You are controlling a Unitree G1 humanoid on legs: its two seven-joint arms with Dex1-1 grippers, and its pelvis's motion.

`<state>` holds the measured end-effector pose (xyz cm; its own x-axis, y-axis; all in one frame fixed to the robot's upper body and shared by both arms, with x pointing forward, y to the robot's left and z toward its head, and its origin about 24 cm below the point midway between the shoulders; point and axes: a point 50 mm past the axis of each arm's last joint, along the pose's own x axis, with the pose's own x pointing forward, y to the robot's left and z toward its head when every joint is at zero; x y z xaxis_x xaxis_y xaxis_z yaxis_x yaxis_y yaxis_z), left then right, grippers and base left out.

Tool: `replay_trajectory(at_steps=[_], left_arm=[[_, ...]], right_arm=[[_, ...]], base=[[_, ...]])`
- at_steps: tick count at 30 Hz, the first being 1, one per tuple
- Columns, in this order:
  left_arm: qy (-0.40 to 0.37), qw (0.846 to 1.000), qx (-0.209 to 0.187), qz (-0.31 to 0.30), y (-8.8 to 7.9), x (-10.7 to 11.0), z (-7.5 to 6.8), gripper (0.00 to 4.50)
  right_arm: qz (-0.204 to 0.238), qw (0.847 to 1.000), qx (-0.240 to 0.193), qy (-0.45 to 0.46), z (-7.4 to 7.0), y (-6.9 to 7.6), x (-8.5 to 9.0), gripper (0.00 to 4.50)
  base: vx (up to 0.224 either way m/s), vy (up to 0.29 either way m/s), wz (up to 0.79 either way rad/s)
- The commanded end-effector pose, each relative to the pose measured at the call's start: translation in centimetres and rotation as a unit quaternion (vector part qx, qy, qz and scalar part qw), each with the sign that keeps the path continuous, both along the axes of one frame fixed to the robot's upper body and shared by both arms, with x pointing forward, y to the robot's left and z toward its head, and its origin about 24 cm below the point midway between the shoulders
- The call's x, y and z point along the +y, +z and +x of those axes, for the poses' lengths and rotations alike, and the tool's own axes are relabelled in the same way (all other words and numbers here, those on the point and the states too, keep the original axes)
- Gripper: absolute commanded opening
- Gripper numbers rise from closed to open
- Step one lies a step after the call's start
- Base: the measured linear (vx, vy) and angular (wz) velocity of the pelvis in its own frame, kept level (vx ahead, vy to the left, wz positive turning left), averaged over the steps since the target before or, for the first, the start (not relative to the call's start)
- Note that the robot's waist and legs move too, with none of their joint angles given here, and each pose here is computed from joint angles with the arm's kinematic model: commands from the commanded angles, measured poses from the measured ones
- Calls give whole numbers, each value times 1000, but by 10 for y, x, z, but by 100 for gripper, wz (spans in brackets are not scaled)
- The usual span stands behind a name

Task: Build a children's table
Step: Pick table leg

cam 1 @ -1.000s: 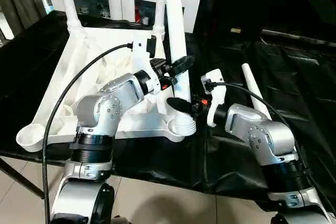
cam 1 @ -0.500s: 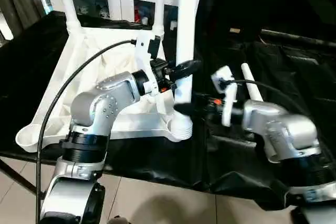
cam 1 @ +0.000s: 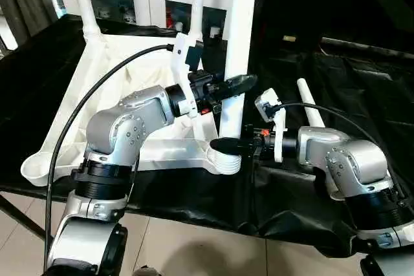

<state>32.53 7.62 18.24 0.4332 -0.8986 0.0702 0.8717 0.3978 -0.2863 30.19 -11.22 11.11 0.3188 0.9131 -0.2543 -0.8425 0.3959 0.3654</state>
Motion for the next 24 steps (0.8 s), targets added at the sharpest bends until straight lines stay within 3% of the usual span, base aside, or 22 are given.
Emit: replay_trajectory(at_steps=[1, 17, 24], left_arm=[[-18, 1000, -18, 1, 9, -6, -3, 184], [-20, 1000, -22, -3, 12, -7, -3, 184], [-18, 1000, -23, -4, 12, -7, -2, 184]], right_arm=[[3, 1000, -6, 2, 0, 5, 0, 354], [8, 1000, 2, -9, 1, 1, 2, 203], [7, 1000, 1, -10, 1, 1, 1, 193]], base=[[0, 0, 0], [0, 0, 0], [0, 0, 0]])
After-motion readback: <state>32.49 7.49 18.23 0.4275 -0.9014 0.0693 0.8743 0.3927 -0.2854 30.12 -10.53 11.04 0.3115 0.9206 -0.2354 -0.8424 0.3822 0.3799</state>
